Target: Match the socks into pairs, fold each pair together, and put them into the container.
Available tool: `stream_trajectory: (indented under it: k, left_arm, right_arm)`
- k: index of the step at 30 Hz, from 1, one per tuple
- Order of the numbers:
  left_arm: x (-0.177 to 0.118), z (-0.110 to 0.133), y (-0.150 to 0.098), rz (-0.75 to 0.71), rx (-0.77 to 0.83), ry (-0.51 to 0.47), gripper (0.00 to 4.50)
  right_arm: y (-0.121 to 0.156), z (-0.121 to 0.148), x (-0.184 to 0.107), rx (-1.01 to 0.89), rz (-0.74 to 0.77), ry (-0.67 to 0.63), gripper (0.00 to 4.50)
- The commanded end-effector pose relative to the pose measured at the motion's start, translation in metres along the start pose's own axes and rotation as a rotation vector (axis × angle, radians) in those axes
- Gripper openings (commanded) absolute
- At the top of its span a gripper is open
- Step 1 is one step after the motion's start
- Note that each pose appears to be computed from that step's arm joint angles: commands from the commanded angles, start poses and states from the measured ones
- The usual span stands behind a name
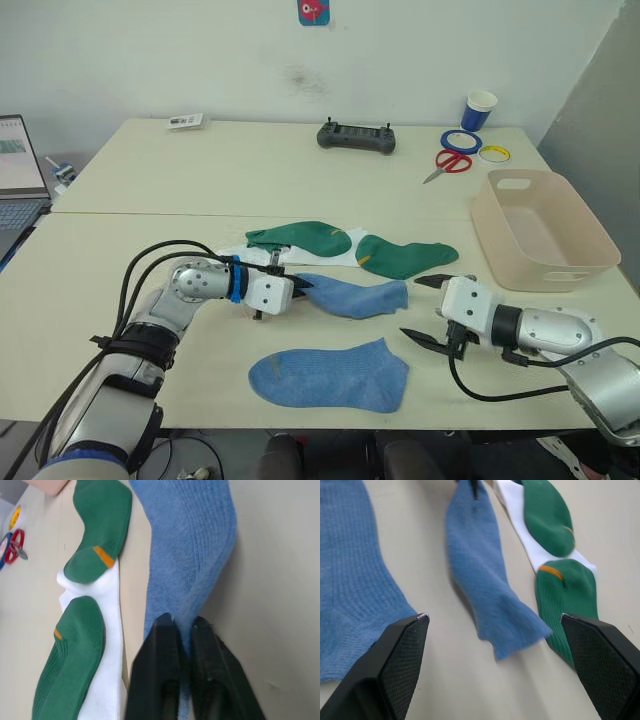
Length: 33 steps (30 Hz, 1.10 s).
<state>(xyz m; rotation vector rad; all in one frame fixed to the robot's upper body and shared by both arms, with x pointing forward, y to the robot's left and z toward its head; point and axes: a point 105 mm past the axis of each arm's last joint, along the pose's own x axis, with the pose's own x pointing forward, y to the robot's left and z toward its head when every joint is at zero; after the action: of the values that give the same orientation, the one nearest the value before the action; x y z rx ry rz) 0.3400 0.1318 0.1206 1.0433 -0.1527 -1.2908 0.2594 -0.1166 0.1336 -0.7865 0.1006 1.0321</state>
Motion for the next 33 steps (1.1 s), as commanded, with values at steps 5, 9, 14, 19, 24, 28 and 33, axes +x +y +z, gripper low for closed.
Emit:
stream_trajectory:
  k: [5,9,14,19,24,28,33]
  left_arm:
    - [-0.01,0.021,0.013,0.044,-0.205,-0.06,0.01]
    - [-0.009,0.025,0.012,0.044,-0.234,-0.06,0.01]
    - [-0.01,0.025,0.01,0.042,-0.254,-0.048,0.01]
    - [-0.012,0.02,0.003,0.024,-0.244,-0.023,0.0]
    - [-0.013,0.02,0.0,0.016,-0.242,-0.02,0.0]
    - [-0.013,0.021,-0.001,0.015,-0.25,-0.026,0.0]
    - [-0.012,0.023,-0.004,0.011,-0.277,-0.037,0.0]
  right_arm:
    - [-0.006,0.002,0.027,-0.132,0.033,-0.011,4.5]
    - [-0.01,-0.009,0.039,-0.095,0.018,0.034,4.5]
    - [-0.013,-0.007,0.043,-0.09,-0.021,0.04,4.5]
    - [-0.015,-0.003,0.047,-0.145,-0.07,0.034,4.14]
    - [-0.022,0.005,0.04,-0.143,-0.147,0.003,3.23]
    - [-0.013,0.008,0.028,-0.024,-0.14,-0.022,3.23]
    - [0.001,0.005,0.016,0.069,-0.163,-0.033,3.61]
